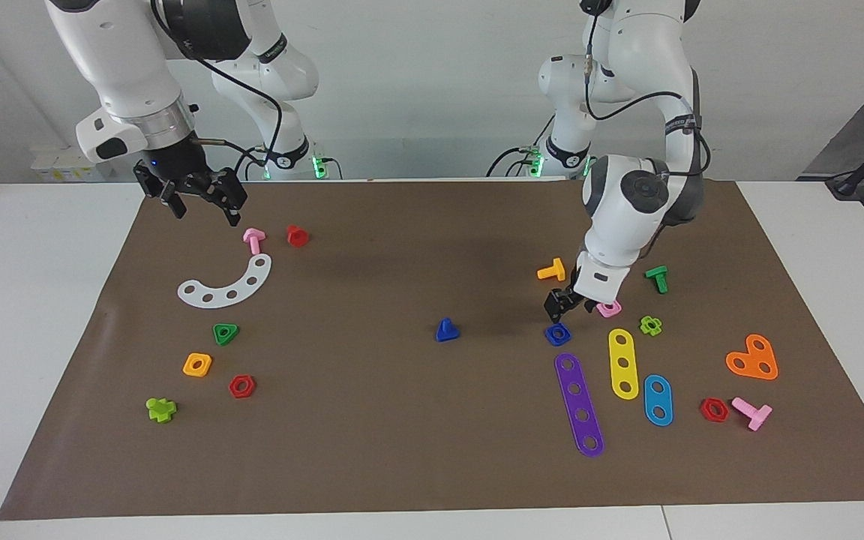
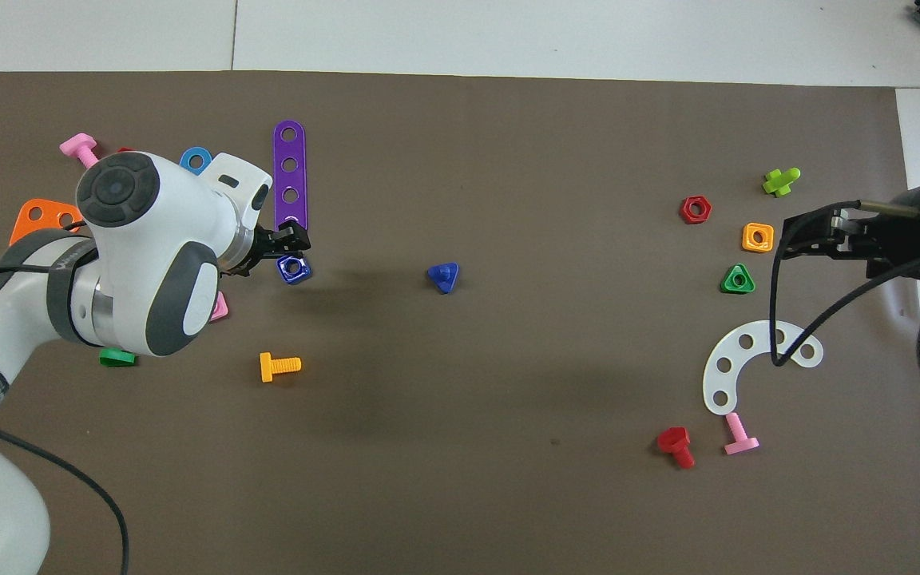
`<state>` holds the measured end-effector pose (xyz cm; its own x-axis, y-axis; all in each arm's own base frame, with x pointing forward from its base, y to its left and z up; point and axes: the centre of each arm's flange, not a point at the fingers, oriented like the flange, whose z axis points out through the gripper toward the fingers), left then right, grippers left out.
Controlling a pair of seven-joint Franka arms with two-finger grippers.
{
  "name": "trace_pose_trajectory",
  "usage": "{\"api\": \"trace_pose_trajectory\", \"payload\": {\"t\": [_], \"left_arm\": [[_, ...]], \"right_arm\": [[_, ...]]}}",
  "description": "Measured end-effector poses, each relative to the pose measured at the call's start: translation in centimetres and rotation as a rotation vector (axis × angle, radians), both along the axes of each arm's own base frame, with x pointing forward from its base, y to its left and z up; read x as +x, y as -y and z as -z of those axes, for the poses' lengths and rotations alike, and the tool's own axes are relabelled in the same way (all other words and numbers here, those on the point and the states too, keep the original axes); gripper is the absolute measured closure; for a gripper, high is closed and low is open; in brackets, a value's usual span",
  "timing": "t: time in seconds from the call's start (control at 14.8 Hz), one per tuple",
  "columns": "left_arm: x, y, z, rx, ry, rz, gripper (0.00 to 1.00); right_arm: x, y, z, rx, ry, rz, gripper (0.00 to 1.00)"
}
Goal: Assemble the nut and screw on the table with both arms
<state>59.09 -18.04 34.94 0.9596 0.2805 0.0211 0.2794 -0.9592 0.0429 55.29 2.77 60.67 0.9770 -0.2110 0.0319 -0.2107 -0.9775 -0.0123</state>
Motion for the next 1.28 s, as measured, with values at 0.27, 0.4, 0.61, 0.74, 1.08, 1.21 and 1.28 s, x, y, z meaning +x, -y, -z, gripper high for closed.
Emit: {"api": "trace_pose_trajectory", "payload": {"t": [0.27, 0.4, 0.61, 0.74, 1.08, 1.21, 1.28], "left_arm": [[0.3, 1.2, 4.2, 0.021, 0.0, -0.052, 0.17], [0.4, 1.2, 4.6, 0.02, 0.003, -0.055, 0.19], [0.4, 1.1, 5.0, 0.022, 0.002, -0.054, 0.26], [0.2, 1.1, 5.2, 0.023, -0.003, -0.053, 0.27], [-0.2, 1.2, 5.7, 0.03, -0.019, -0.048, 0.37], [-0.3, 1.5, 5.7, 0.031, -0.021, -0.043, 0.41], [-0.3, 1.5, 5.7, 0.031, -0.02, -0.042, 0.42]], "right_arm": [[-0.1, 0.5, -0.1, -0.002, -0.012, -0.046, 0.0], [-0.4, 1.1, -0.9, -0.003, -0.029, -0.047, 0.0], [-0.7, 3.0, -2.5, -0.003, -0.033, -0.08, 0.0], [-0.7, 3.3, -2.5, -0.003, -0.034, -0.081, 0.0], [-0.5, 3.1, -1.7, -0.002, -0.051, -0.08, 0.0], [-0.5, 3.1, -1.6, -0.002, -0.052, -0.08, 0.0], [-0.5, 3.1, -1.6, -0.002, -0.052, -0.08, 0.0]]}}
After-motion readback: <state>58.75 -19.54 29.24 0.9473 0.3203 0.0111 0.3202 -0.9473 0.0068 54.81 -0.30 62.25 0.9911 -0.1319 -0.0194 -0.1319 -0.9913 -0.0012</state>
